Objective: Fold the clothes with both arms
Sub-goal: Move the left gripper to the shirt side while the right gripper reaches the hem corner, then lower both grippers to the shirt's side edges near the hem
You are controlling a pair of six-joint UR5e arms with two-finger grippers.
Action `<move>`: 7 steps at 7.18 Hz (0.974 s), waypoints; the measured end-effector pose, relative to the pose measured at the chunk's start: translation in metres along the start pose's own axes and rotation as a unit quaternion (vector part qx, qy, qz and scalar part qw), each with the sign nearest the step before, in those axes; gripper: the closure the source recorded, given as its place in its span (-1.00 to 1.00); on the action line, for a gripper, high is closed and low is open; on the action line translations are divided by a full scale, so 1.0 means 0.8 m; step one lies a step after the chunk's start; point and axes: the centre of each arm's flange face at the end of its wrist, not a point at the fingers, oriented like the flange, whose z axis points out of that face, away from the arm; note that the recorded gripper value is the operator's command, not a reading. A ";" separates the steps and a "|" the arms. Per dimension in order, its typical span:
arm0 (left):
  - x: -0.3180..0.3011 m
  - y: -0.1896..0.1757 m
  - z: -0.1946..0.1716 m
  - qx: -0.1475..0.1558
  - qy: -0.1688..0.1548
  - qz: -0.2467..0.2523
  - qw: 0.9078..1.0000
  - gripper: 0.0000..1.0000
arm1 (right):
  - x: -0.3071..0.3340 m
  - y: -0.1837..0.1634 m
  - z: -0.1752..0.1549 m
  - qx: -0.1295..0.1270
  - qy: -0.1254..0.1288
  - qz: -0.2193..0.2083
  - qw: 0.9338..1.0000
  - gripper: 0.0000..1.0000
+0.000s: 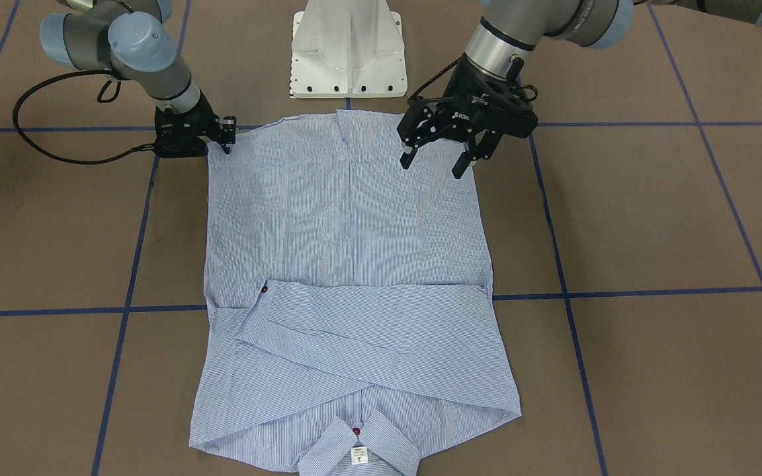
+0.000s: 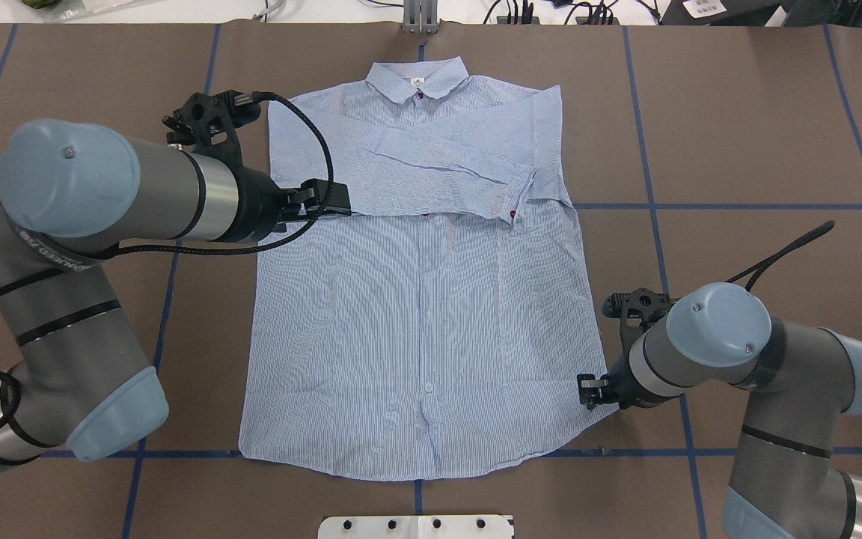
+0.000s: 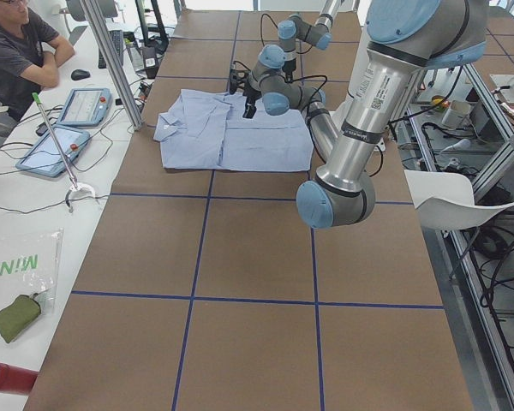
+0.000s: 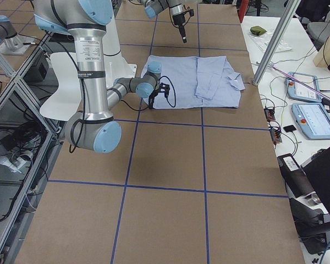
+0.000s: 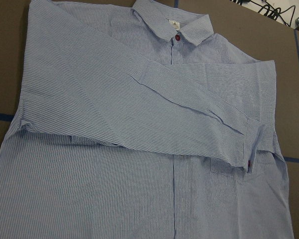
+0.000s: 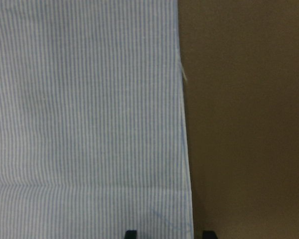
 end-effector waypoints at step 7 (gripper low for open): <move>-0.022 -0.001 0.000 0.000 -0.013 -0.004 1.000 -0.99 | -0.014 0.009 -0.027 0.000 -0.024 0.006 1.000 1.00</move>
